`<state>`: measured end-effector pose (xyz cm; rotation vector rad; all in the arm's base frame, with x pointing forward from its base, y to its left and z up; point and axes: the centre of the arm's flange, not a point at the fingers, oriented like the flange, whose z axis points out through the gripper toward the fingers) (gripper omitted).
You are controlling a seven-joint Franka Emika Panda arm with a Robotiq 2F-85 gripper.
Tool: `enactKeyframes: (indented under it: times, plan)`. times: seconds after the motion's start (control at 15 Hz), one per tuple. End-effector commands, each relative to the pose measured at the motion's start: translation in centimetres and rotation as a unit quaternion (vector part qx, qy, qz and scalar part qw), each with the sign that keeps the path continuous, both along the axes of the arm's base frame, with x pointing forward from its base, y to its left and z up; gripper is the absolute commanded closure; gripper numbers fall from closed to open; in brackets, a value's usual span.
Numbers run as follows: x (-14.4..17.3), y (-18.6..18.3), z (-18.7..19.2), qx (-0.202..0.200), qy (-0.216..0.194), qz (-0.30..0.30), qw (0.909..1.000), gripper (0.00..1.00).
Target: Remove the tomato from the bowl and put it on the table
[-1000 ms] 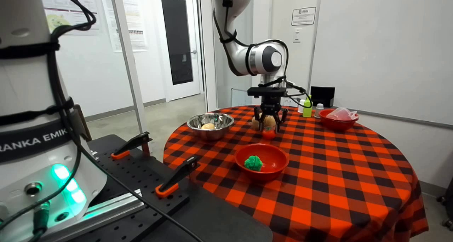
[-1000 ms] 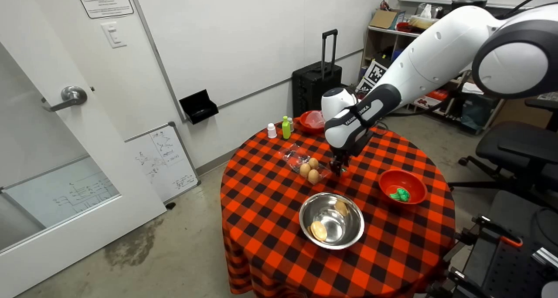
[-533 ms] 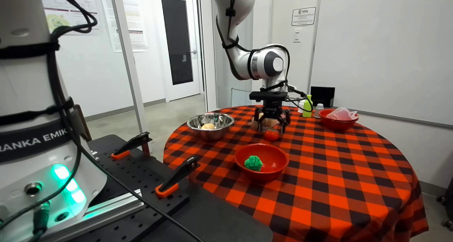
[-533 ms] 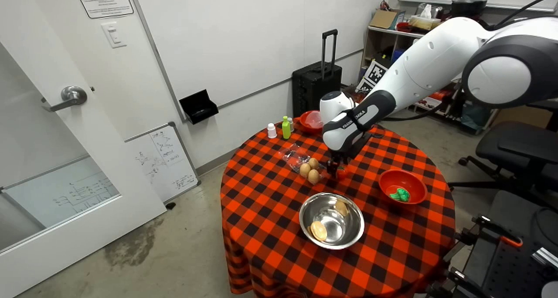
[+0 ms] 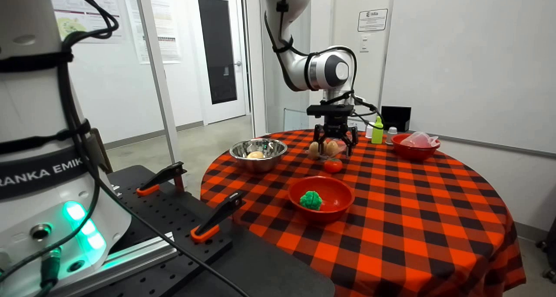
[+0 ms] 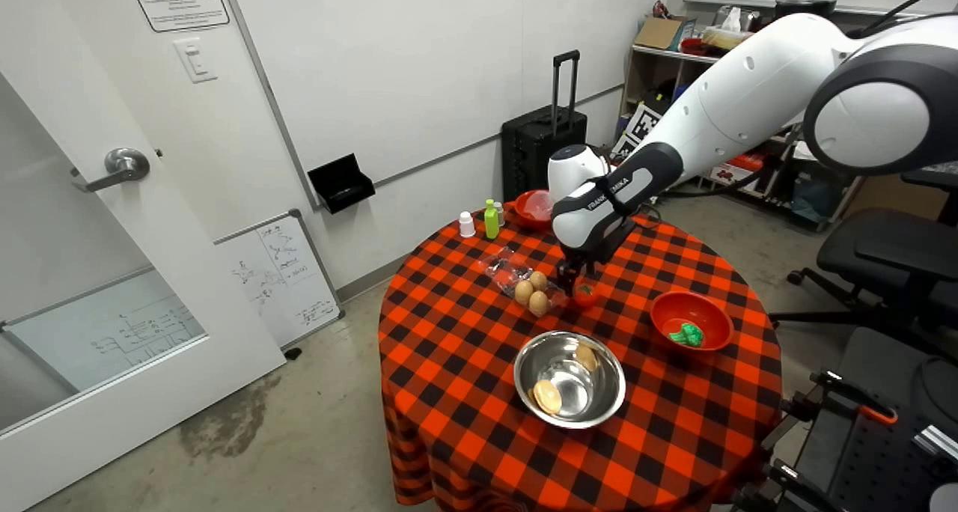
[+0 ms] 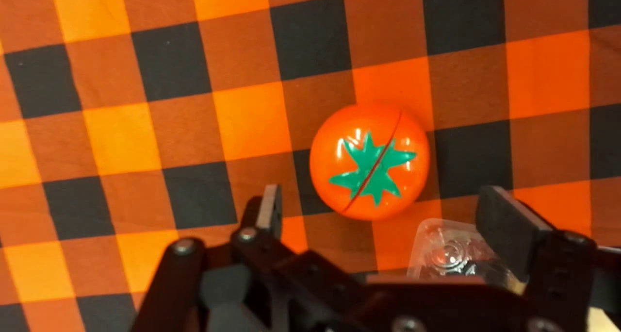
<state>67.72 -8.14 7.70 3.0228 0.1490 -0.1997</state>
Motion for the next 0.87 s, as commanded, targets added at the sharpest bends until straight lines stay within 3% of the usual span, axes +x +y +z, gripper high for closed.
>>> enactKeyframes:
  times: [0.0,0.47,0.53,0.8]
  plan:
    - [-2.1,1.3,4.4,-0.005,0.000,-0.005,1.0000,0.00]
    - [-5.5,3.3,8.8,0.006,0.010,0.024,0.9996,0.00]
    - [-2.9,2.9,7.0,0.005,0.004,0.014,0.9999,0.00]
    - [-4.2,3.2,7.9,0.007,0.009,0.016,0.9998,0.00]
